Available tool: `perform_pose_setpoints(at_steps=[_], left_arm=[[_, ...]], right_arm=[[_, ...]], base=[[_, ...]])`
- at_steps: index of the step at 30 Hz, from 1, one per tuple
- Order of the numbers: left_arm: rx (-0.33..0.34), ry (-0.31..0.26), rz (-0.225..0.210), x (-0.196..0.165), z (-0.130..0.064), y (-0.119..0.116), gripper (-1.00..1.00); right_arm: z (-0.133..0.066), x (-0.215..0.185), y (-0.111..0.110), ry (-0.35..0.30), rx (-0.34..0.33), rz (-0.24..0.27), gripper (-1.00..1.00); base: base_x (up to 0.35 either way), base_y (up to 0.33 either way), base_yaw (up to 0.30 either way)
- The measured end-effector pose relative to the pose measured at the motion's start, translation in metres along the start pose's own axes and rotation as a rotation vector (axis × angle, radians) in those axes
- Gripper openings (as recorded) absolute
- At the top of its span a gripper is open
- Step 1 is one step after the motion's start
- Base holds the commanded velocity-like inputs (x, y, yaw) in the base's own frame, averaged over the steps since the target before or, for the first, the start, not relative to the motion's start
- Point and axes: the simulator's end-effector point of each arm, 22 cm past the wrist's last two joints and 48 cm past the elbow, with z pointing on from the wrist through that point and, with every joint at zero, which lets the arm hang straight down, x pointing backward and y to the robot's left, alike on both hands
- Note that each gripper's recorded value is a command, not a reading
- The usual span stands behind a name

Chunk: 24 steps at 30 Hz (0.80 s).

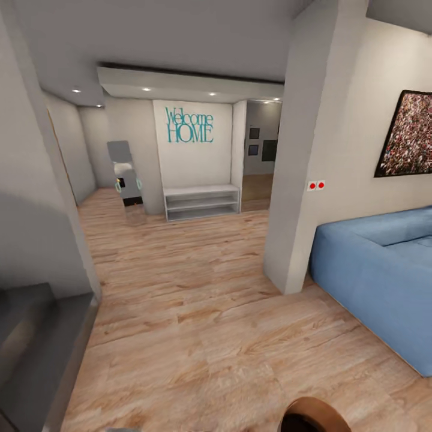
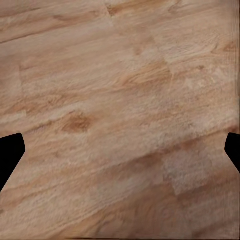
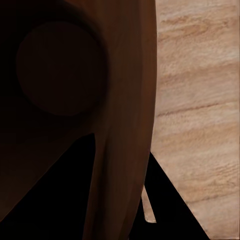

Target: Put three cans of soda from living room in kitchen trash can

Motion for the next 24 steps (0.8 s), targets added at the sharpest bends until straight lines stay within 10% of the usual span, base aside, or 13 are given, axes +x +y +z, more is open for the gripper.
perform_pose_setpoints(at_steps=[24], left_arm=[[-0.004,-0.002,-0.005,-0.0024,-0.002,0.0017,1.0]], right_arm=[[-0.002,0.0001,0.0018,0.003,-0.003,-0.003,-1.0]], base=[[-0.22,0.108,-0.251]])
